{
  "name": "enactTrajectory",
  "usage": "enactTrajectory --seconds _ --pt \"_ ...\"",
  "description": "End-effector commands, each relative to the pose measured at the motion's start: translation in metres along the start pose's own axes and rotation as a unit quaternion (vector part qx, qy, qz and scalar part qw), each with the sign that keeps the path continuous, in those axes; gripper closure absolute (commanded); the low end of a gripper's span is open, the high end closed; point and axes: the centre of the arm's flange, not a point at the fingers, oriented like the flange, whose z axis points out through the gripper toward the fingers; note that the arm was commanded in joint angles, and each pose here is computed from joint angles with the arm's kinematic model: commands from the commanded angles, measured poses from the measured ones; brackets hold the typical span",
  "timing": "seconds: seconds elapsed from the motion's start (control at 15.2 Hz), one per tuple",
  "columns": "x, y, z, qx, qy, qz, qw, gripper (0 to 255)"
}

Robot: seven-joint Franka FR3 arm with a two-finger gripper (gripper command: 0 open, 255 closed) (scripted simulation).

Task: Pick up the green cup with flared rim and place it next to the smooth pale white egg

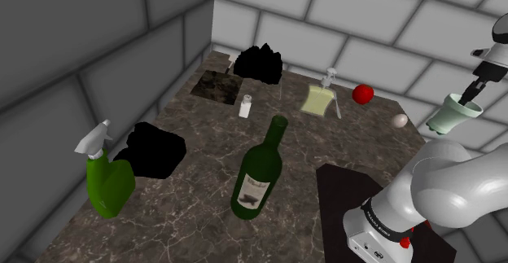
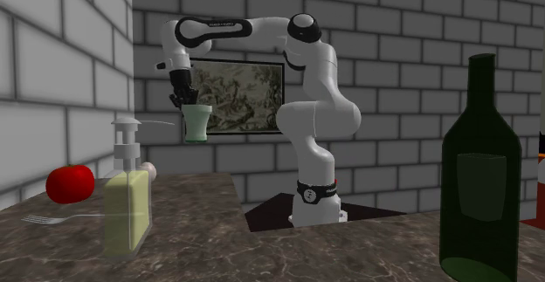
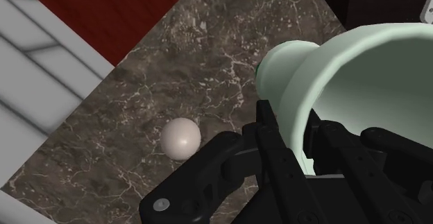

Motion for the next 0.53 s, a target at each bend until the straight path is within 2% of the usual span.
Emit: enactTrajectory --seconds 0.0,0.46 --pt "0.002 0.002 0.01 0.0 0.0 0.0 1.0 255" --pt "0.005 0.007 0.047 0.0 0.0 0.0 1.0 255"
